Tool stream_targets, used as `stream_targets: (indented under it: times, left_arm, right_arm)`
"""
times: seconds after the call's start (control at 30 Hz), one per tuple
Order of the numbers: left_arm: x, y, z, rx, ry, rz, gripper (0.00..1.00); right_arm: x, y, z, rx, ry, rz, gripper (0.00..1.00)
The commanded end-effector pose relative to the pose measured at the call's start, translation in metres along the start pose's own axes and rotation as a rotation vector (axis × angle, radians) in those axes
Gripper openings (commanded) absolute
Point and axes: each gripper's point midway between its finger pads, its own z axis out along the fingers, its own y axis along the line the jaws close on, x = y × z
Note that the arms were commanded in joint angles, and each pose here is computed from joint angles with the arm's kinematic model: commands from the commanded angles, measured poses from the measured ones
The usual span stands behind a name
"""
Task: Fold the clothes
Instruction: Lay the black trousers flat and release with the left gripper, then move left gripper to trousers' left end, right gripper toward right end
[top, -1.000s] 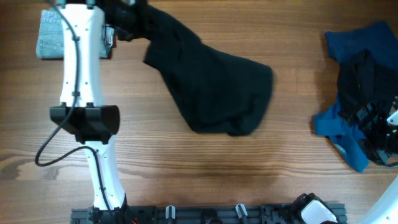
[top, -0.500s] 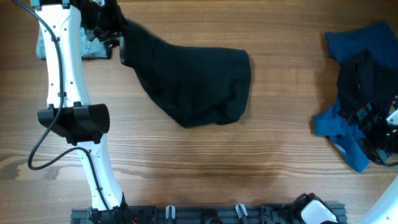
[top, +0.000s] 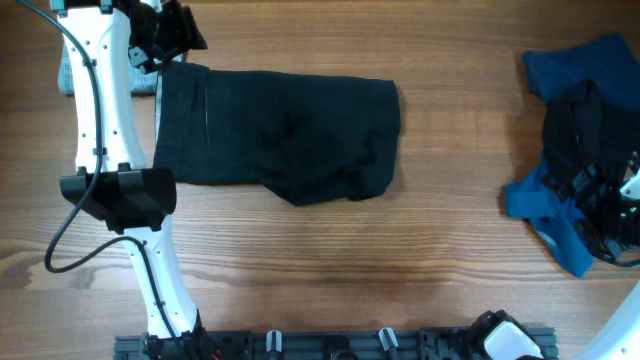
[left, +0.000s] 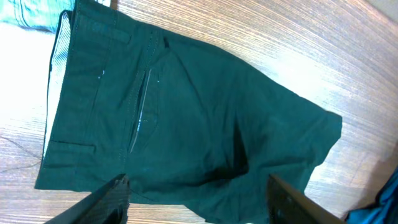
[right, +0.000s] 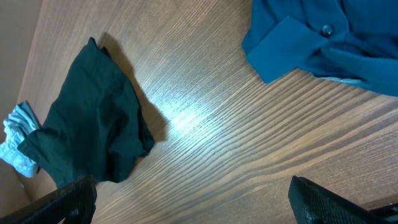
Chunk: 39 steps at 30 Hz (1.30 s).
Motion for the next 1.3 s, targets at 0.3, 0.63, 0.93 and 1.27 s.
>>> stream_targets:
  times: [0.3,0.63,0.93,1.27]
  left_arm:
    - [0.017,-0.022,-0.117,0.119,-0.222,-0.017,0.89]
    - [0.11,-0.072,-0.265,0.319,-0.505,0.172,0.88]
    - [0.213,-0.049,-0.367,0.354,-0.804,0.236,0.88]
    - [0.243,-0.002,-0.3,0.187,-0.622,0.126,0.89]
  right_arm:
    - [0.002,0.018,-0.005,-0.06,-0.007,-0.076,1.0]
    - [0.013,0.024,-0.009,-0.073,0.008,-0.097,1.0]
    - [0.034,0.034,-0.025,-0.093,-0.032,-0.144,1.0]
    - [0.05,0.049,-0.037,-0.163,-0.062,-0.217,1.0]
